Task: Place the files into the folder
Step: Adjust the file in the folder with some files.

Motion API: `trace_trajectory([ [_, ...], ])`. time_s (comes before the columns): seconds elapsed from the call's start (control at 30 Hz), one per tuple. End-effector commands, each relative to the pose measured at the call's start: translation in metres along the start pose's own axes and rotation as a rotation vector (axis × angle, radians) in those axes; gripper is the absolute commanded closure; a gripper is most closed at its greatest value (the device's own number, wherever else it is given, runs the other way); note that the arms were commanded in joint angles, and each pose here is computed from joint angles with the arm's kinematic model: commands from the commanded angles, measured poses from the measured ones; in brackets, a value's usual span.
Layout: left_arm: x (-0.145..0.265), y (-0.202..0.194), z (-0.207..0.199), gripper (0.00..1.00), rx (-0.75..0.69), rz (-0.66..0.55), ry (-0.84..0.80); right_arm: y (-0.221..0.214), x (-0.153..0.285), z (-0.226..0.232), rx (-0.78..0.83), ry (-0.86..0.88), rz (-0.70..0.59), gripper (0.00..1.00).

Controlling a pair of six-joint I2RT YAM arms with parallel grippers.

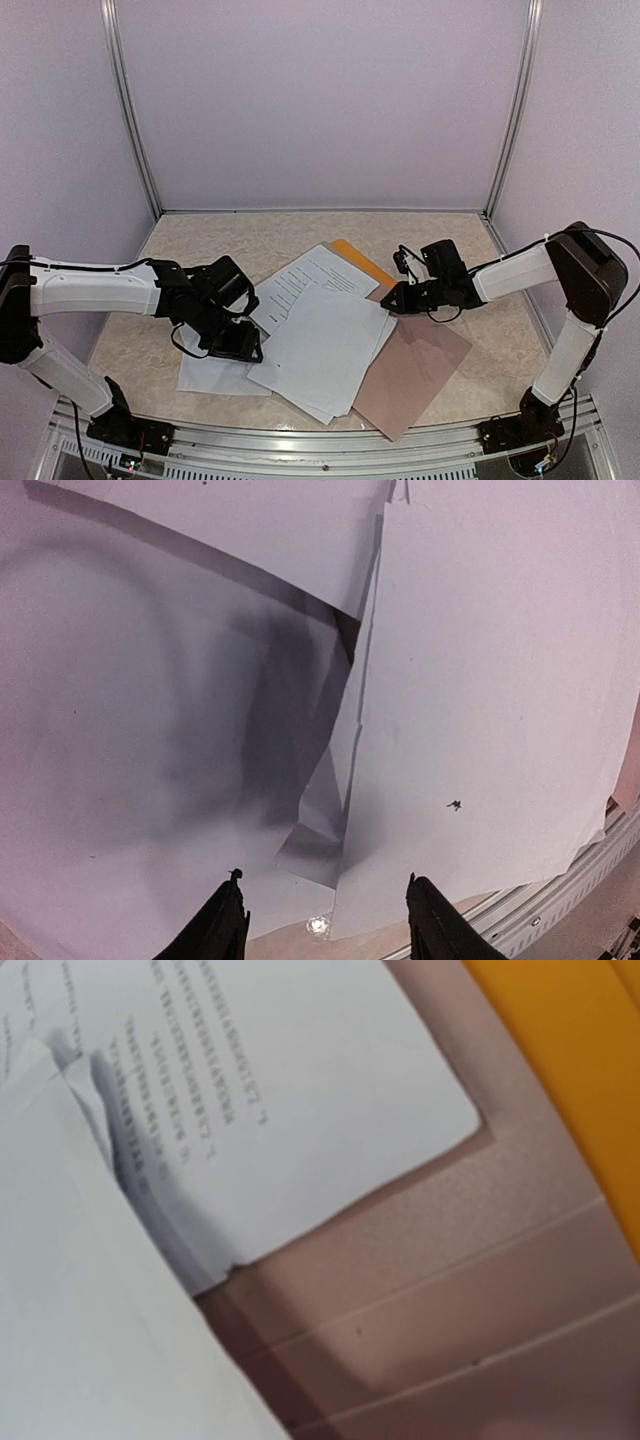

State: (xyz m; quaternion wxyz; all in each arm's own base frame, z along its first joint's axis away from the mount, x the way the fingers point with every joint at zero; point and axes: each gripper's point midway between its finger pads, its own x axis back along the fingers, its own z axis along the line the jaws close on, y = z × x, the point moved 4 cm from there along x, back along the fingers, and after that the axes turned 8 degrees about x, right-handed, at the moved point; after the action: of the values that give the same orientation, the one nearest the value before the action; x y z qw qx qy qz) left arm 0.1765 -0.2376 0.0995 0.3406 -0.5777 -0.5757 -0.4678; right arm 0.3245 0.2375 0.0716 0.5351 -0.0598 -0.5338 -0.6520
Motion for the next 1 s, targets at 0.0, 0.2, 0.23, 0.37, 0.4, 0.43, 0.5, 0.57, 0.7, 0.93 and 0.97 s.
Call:
trace_trajectory([
  [0.0,0.006,0.005,-0.005,0.48,-0.027,-0.017,0.005,-0.003,0.005,-0.003,-0.011,0.0,-0.001,0.91],
  [0.2,0.005,0.006,-0.005,0.48,-0.028,-0.018,0.011,-0.001,0.012,-0.001,-0.008,-0.007,-0.011,1.0],
  [0.23,0.005,0.006,-0.005,0.48,-0.029,-0.018,0.014,-0.001,0.014,-0.001,-0.006,-0.009,-0.014,1.0],
  [0.37,0.005,0.007,-0.005,0.48,-0.033,-0.019,0.02,0.0,0.021,0.001,-0.002,-0.016,-0.022,1.0],
  [0.4,0.005,0.007,-0.005,0.48,-0.034,-0.019,0.021,0.0,0.022,0.001,-0.002,-0.017,-0.023,1.0],
  [0.43,0.004,0.007,-0.005,0.48,-0.036,-0.017,0.021,-0.001,0.024,0.002,-0.001,-0.018,-0.024,1.0],
  [0.5,0.004,0.008,-0.005,0.48,-0.037,-0.017,0.024,-0.001,0.027,0.002,-0.003,-0.02,-0.028,1.0],
  [0.57,0.002,0.008,-0.005,0.48,-0.038,-0.015,0.029,-0.003,0.029,0.002,-0.003,-0.023,-0.029,1.0],
  [0.7,0.002,0.01,-0.006,0.48,-0.04,-0.012,0.032,-0.008,0.034,0.002,-0.012,-0.03,-0.033,1.0],
  [0.93,0.003,0.012,-0.009,0.48,-0.044,-0.014,0.031,-0.017,0.041,0.003,-0.048,-0.017,-0.054,1.0],
  [0.97,0.003,0.013,-0.009,0.48,-0.046,-0.016,0.03,-0.018,0.042,0.004,-0.052,-0.014,-0.058,1.0],
])
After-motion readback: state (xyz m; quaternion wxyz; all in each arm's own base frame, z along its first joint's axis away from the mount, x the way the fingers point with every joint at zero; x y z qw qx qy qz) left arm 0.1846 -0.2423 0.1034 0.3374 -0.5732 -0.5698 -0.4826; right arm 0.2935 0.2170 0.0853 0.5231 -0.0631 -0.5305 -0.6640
